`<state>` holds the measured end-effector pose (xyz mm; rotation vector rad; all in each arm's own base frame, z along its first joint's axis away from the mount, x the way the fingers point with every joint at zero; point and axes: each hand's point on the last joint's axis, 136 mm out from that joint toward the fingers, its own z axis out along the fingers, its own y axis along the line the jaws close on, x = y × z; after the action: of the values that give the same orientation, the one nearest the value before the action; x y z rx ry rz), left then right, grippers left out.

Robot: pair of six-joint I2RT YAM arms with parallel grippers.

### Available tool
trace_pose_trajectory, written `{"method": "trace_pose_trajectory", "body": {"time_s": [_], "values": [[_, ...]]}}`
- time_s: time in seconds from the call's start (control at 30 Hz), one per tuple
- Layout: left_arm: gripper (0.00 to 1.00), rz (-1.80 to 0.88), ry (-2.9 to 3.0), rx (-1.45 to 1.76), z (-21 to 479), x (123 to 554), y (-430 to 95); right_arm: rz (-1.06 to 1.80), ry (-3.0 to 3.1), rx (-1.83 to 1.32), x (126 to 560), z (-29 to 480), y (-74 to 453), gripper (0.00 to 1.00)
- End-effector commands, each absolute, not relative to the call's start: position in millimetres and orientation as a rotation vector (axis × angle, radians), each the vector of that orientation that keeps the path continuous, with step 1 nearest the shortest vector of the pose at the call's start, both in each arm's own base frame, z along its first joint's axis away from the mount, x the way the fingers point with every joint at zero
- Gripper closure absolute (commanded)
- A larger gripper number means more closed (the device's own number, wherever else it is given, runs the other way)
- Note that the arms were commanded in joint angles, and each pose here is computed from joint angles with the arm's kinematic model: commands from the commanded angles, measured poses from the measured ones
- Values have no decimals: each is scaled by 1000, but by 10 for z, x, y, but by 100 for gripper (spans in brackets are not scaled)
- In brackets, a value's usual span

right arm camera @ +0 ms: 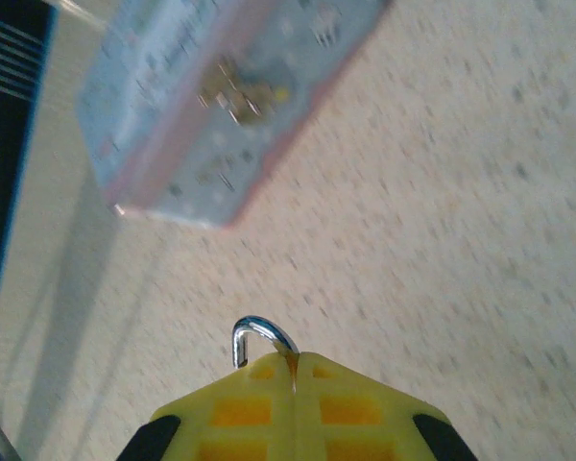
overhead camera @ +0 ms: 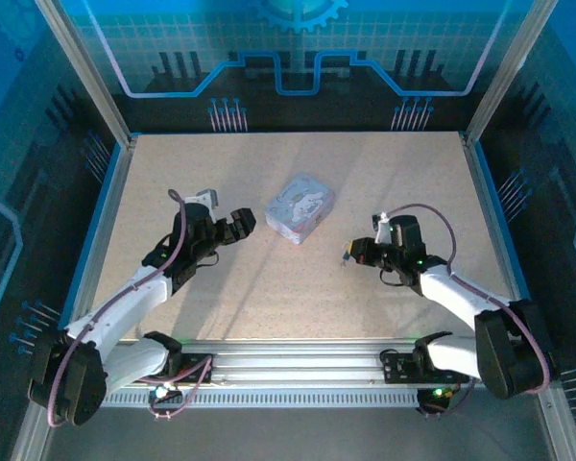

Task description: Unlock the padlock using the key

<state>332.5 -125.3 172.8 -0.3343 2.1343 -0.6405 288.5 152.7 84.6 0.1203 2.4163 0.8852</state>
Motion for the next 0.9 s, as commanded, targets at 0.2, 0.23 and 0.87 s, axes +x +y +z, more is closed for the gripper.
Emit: {"method": "trace_pose_trajectory", "body": {"time_s": [0.2, 0.23, 0.87], "values": [[1, -585, 2160, -350, 1606, 3324, -1151, 862, 2706, 32, 2642, 381, 1582, 97], [1, -584, 2163, -352, 1598, 3327, -1149, 882, 2704, 29, 2667, 372, 1616, 93], [1, -343, 2060, -420, 1737, 3417, -591, 347, 2406, 32, 3227, 1200, 753, 20]]}}
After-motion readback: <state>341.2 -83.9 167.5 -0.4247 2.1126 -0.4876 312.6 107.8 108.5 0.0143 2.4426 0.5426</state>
